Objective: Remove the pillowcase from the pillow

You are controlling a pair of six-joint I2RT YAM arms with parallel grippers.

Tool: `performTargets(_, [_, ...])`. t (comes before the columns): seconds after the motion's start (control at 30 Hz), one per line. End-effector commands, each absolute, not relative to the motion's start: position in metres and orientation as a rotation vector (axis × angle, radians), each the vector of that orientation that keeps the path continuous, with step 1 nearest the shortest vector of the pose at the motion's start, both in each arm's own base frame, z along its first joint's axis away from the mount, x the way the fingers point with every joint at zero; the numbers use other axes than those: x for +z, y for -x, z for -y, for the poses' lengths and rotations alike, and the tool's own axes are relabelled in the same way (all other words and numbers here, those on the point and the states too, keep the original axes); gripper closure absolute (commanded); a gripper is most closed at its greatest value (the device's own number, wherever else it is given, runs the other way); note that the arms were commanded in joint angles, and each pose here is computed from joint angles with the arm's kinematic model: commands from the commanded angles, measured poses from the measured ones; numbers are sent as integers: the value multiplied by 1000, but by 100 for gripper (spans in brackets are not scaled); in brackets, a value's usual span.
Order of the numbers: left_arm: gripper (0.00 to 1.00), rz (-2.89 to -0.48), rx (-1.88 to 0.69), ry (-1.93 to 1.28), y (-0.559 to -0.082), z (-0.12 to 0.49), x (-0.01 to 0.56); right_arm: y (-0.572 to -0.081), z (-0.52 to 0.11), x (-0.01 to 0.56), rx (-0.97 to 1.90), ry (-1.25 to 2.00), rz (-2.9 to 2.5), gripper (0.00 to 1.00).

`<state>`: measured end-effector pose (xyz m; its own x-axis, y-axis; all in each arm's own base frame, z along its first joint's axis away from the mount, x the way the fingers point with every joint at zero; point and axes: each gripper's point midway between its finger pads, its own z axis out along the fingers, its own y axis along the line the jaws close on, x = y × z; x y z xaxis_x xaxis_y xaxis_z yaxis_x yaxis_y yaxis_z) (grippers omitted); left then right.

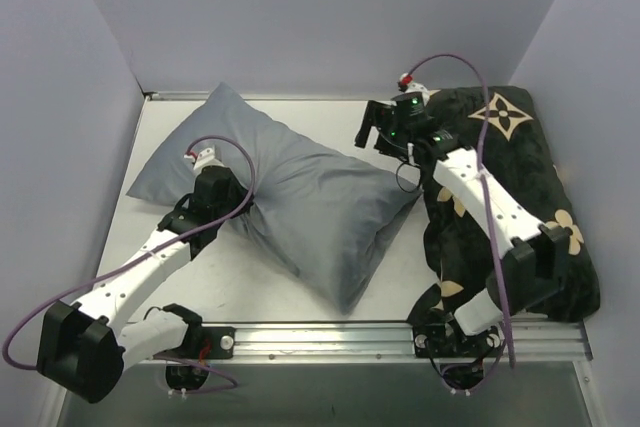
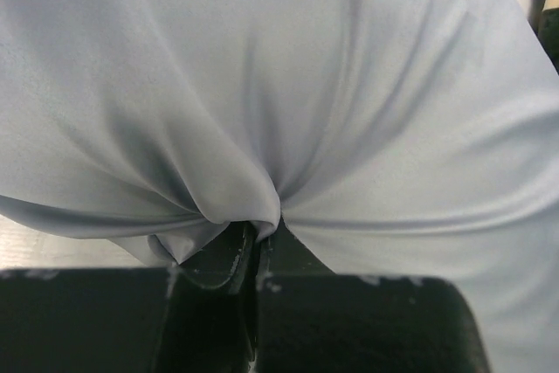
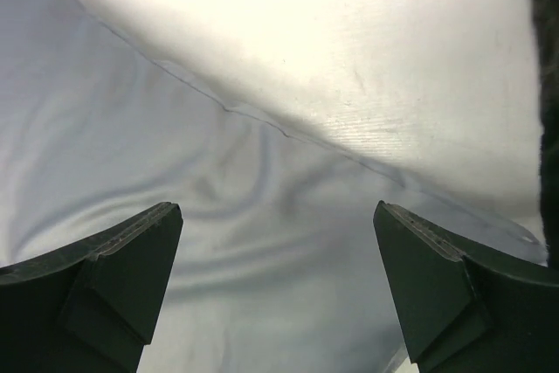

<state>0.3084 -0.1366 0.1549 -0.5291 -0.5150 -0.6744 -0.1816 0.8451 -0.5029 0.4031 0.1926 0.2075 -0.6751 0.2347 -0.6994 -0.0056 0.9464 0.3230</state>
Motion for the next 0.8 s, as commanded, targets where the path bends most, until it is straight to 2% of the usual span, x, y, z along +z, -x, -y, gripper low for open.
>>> performTargets(0.0, [100,-2105,-512,501,-321,146,163,-364,-174,233,394,-154,-2238,0])
performTargets(0.1, [100,-2108,-526,500,-321,149,161,-335,-163,234,439,-184,-2220,0])
performTargets(0.3, [99,-2111,-518,445,-313,148,169,-266,-178,182,729,-113,-2224,0])
performTargets(0.53, [78,-2126,-472,323,-297,142,185,-244,-196,153,856,-84,-2191,0])
performTargets(0.63, [60,-2124,-464,291,-290,140,195,-248,-206,149,865,-89,-2197,2])
performTargets(0.67, [50,-2115,-468,285,-289,140,201,-249,-208,148,864,-96,-2198,2])
performTargets(0.77, [40,-2098,-471,247,-283,139,219,-252,-210,148,866,-128,-2192,18])
